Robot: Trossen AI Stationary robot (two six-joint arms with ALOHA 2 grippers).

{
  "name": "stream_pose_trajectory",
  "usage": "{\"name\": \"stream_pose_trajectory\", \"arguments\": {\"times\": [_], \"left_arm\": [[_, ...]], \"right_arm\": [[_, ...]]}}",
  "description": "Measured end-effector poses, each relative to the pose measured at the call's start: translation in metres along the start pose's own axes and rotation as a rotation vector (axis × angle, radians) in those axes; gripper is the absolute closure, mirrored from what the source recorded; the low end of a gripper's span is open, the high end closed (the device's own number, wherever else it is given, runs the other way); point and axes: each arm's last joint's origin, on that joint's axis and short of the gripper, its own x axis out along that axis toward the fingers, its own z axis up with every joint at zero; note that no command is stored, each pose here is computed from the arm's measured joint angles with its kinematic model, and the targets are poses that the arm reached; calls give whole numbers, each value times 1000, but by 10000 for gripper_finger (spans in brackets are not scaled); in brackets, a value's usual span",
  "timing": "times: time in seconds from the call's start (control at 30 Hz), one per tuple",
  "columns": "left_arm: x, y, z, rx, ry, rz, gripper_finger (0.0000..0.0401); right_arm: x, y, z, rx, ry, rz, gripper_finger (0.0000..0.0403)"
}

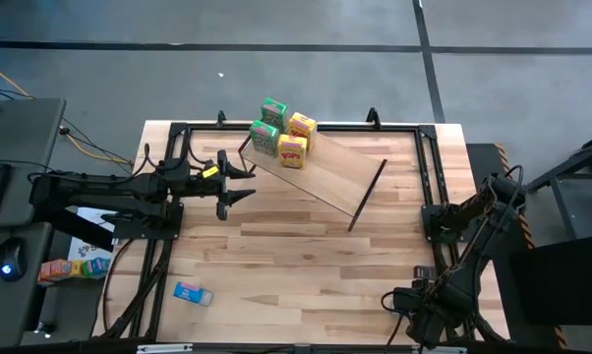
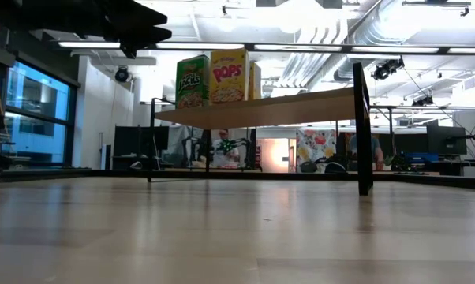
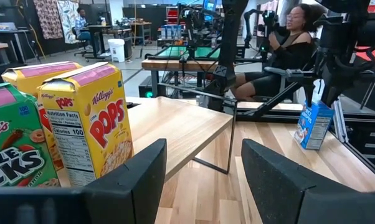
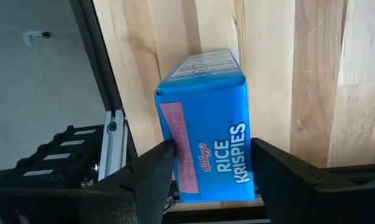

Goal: Stack cereal on shelf
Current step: Put the right blue cereal box on the shelf

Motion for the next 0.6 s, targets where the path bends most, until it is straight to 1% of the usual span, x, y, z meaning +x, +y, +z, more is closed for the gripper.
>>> {"name": "stream_pose_trajectory", "arguments": {"times": [0.17, 0.3, 0.4, 0.6], "left_arm": [[0, 0, 0, 0, 0, 0, 201], [0, 0, 0, 0, 0, 0, 201], [0, 0, 0, 0, 0, 0, 201], [0, 0, 0, 0, 0, 0, 201]], "right_arm": [[0, 1, 0, 1, 9, 7, 194], [1, 2, -1, 12, 64, 35, 194], [3, 1, -2, 45, 103, 33, 194], [3, 1, -2, 62, 79, 23, 194]]}}
